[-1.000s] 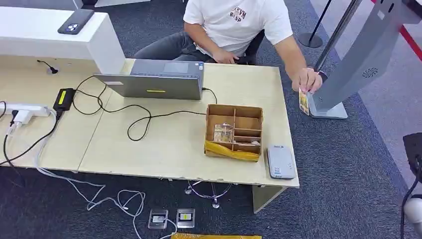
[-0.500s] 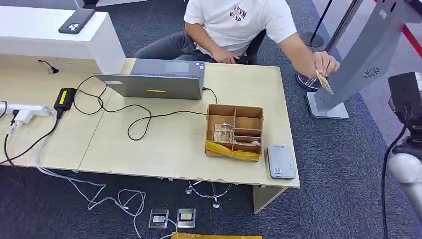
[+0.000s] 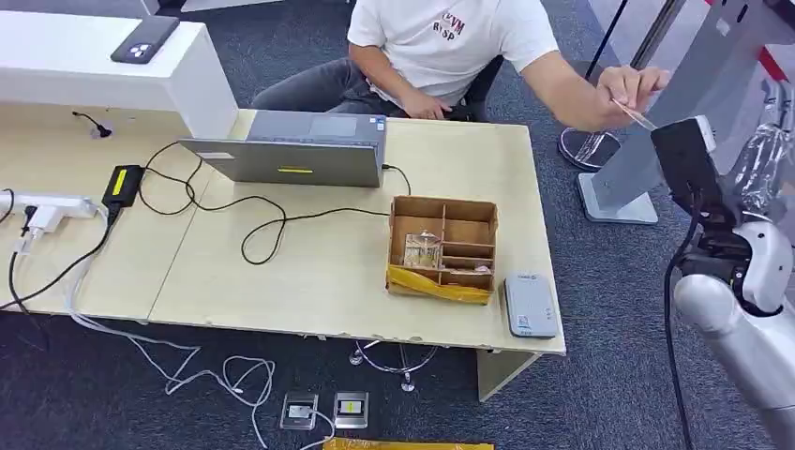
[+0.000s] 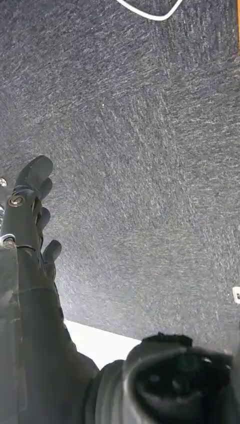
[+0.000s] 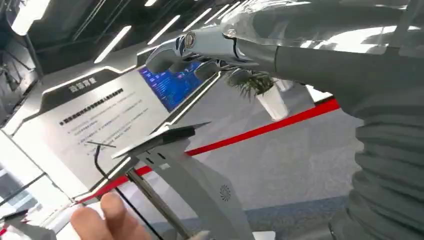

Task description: Pass the card to the sensor for recognition and then transmit it.

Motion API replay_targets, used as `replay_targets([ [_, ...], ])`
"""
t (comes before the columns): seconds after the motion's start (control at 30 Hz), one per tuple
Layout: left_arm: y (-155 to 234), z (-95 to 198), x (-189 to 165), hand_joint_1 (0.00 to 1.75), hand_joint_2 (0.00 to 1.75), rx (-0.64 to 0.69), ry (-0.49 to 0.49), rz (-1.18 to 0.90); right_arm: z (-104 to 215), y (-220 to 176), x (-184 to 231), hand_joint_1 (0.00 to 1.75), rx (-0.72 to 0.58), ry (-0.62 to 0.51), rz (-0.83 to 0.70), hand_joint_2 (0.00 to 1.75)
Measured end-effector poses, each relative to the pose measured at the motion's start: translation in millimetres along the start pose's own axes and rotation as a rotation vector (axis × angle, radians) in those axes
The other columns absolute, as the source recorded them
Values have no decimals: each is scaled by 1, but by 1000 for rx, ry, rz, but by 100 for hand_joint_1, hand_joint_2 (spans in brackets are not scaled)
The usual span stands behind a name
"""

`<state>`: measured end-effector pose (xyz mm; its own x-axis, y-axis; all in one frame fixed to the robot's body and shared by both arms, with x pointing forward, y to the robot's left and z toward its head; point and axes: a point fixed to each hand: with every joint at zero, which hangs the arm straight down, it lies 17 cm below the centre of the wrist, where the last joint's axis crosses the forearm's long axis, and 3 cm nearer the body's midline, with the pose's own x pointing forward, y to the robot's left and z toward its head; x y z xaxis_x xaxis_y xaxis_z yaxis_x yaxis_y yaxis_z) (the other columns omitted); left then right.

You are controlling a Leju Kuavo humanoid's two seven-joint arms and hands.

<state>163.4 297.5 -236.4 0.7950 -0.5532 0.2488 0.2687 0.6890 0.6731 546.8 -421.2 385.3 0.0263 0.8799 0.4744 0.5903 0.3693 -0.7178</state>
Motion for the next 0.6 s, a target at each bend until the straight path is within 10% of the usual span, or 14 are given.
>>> replay_targets([
  [0.6, 4, -3, 0, 0, 0, 7, -14, -10, 37, 60, 97, 0, 151, -199, -18, 175],
])
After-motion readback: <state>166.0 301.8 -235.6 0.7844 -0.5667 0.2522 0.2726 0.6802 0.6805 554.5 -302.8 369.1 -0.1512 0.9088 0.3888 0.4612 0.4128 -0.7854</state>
